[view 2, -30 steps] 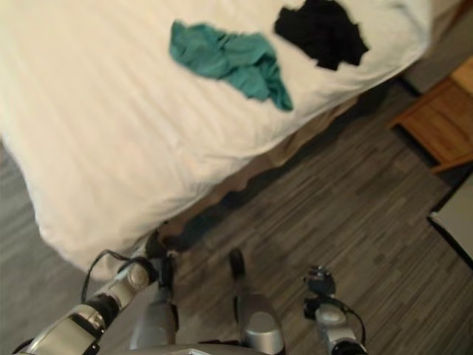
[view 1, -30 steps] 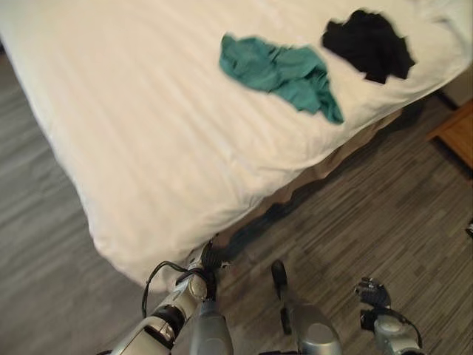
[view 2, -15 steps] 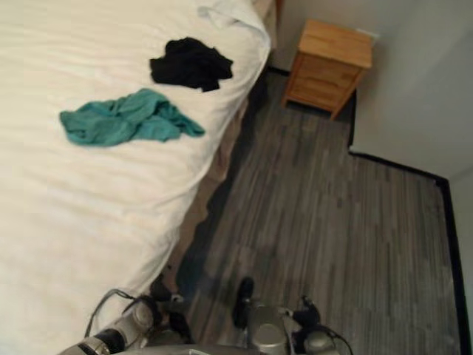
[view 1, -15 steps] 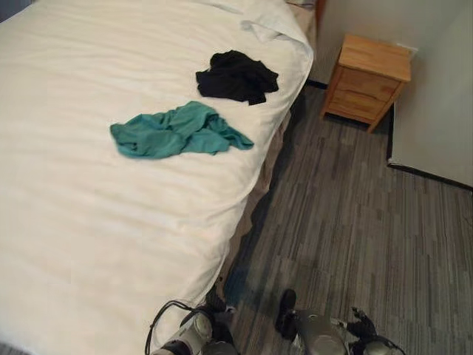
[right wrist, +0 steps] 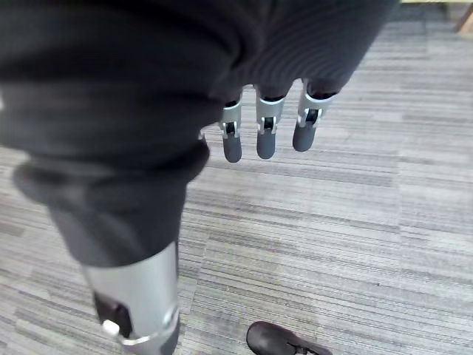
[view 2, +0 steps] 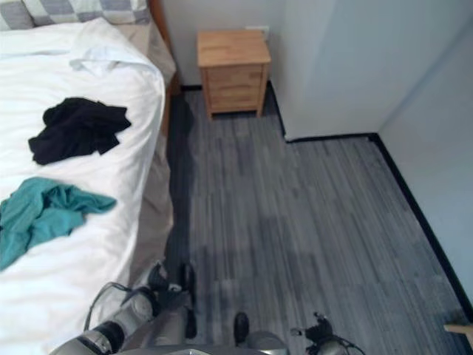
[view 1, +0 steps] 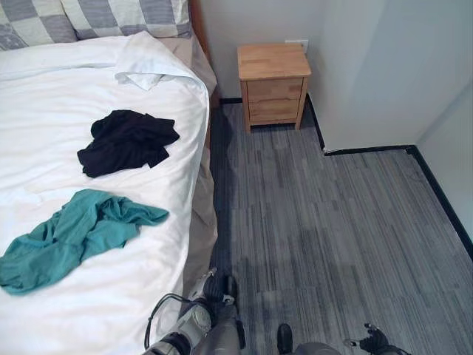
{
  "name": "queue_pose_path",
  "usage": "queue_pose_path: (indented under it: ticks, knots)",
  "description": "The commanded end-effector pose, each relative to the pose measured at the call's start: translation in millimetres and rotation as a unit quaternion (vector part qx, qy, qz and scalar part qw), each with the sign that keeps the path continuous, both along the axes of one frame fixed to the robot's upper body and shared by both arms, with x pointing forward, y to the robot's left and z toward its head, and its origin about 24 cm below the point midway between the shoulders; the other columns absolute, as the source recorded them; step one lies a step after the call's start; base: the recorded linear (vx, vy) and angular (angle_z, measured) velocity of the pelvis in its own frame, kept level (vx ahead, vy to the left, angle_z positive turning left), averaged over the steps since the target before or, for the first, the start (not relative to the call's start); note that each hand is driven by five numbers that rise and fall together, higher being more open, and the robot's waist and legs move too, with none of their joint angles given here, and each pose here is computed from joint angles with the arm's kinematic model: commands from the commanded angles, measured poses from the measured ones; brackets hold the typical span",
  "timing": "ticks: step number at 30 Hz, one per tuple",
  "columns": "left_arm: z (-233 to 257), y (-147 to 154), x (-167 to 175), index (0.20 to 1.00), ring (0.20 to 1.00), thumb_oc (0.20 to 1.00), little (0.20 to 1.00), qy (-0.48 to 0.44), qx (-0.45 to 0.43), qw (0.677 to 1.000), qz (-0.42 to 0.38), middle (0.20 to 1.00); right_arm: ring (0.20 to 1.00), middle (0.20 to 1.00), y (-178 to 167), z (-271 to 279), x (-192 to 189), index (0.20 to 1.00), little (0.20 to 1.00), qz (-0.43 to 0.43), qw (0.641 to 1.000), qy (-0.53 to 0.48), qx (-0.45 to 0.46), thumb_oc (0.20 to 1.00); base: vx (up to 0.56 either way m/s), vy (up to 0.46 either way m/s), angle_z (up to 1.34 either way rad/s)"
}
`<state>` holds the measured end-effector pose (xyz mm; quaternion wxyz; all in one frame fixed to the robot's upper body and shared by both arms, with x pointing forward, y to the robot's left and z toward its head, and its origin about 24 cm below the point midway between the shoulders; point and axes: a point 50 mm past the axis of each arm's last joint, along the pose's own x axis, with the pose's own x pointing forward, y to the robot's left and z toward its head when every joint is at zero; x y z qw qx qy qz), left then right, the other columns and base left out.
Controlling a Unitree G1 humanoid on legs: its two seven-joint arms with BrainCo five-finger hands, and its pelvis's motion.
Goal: Tidy up the quilt and then pick up the clothes from the bed and put them into the laundry hamper.
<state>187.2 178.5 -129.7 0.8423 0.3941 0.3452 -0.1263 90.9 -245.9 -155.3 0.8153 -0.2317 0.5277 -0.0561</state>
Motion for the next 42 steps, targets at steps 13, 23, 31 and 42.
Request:
queue_pose_path:
  ticks: [13, 23, 31, 42]
  knots:
    - [18.6, 10.6, 31.7, 1.0, 1.0, 1.0, 1.0, -0.029, 0.061, 0.994, -0.088, 1.0, 1.0, 1.0, 12.1, 13.5, 48.2, 1.0, 1.0, 0.032, 0.996, -0.077, 0.002, 1.0, 0.47, 0.069, 0.24]
    - [22.5, 4.8, 30.0, 1.0, 1.0, 1.0, 1.0, -0.065, 0.005, 0.998, -0.026, 1.0, 1.0, 1.0, 10.2, 19.4, 60.3, 1.0, 1.0, 0.104, 0.991, -0.082, -0.016, 1.0, 0.47, -0.008, -0.39]
    - [10.4, 9.4, 8.7, 1.0, 1.0, 1.0, 1.0, -0.026, 0.014, 0.999, -0.029, 1.0, 1.0, 1.0, 25.2, 14.1, 55.5, 1.0, 1.0, 0.157, 0.985, -0.063, -0.019, 1.0, 0.48, 0.136, -0.26]
    - [13.5, 14.8, 16.5, 1.0, 1.0, 1.0, 1.0, -0.041, 0.002, 0.999, 0.017, 1.0, 1.0, 1.0, 14.2, 20.3, 69.9, 1.0, 1.0, 0.116, 0.99, -0.072, -0.034, 1.0, 0.33, -0.135, 1.69]
